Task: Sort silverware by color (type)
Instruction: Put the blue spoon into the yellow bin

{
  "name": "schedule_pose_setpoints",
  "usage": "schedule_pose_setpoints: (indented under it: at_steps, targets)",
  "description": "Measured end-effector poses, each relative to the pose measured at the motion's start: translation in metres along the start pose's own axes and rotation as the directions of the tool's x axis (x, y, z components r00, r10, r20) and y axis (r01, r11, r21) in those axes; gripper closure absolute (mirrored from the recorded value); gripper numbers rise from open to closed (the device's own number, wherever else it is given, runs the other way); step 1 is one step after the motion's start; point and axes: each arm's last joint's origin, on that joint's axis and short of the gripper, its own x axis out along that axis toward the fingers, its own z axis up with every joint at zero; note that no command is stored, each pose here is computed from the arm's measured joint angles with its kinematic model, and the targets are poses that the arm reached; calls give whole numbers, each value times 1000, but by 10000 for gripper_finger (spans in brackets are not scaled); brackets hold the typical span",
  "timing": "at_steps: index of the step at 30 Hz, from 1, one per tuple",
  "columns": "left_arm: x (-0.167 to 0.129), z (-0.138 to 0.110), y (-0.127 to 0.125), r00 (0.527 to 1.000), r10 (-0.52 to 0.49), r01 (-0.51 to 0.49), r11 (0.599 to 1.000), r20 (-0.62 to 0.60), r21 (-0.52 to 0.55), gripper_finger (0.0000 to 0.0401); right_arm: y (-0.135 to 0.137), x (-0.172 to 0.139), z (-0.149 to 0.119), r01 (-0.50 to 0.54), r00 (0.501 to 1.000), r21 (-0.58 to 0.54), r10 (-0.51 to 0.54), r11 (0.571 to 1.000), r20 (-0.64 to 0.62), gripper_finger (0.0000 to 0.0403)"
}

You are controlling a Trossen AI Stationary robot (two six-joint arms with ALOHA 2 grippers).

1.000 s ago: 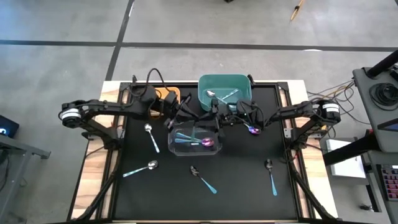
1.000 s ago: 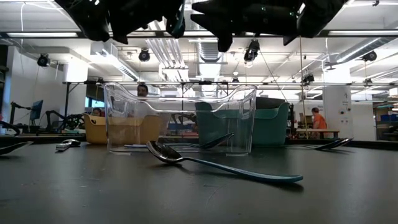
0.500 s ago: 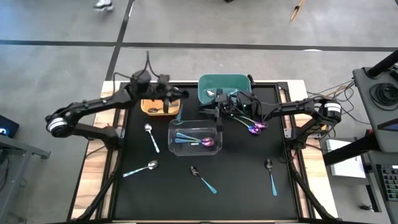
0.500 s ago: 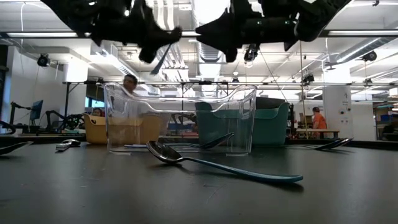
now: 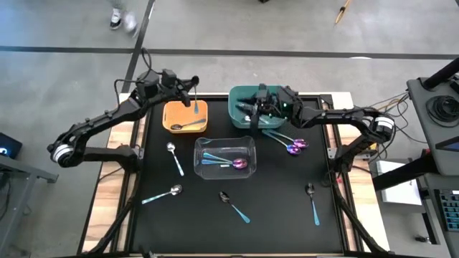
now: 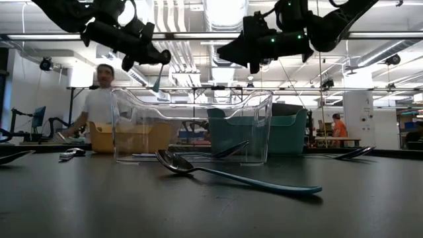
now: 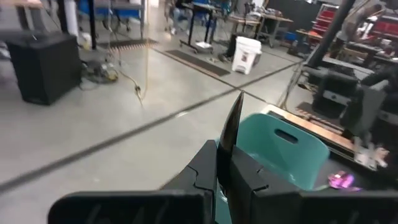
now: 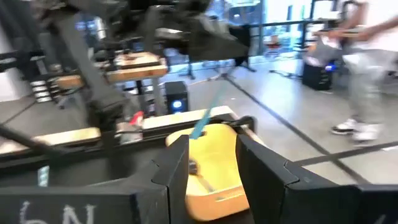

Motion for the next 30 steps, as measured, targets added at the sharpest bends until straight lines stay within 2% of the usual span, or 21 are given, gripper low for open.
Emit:
schedule_pose_setpoints:
  at_steps: [4, 10, 13, 17, 23, 30]
  targets:
    - [-1, 1, 6, 999, 46, -47, 998, 12, 36, 401, -18, 2, 18, 52, 999, -33, -52, 998, 7, 280]
    - [-9, -5, 16, 994, 108, -110, 993, 32, 42, 401, -32, 14, 48, 77, 992, -97, -87, 992, -95, 280]
    - [-18, -14, 19, 986, 141, -143, 989, 84, 27, 401, -38, 20, 58, 81, 982, -116, -100, 990, -163, 280]
    - [-34, -23, 18, 972, 135, -134, 991, 190, -20, 401, -49, 24, 68, 103, 972, -116, -125, 988, -200, 280]
    - [-55, -41, 18, 946, 218, -212, 976, 239, -49, 401, -69, 21, 72, 150, 951, -111, -174, 982, -256, 280]
    - [-61, -55, 18, 945, 225, -217, 974, 238, -57, 401, -77, 21, 69, 172, 947, -94, -191, 981, -260, 280]
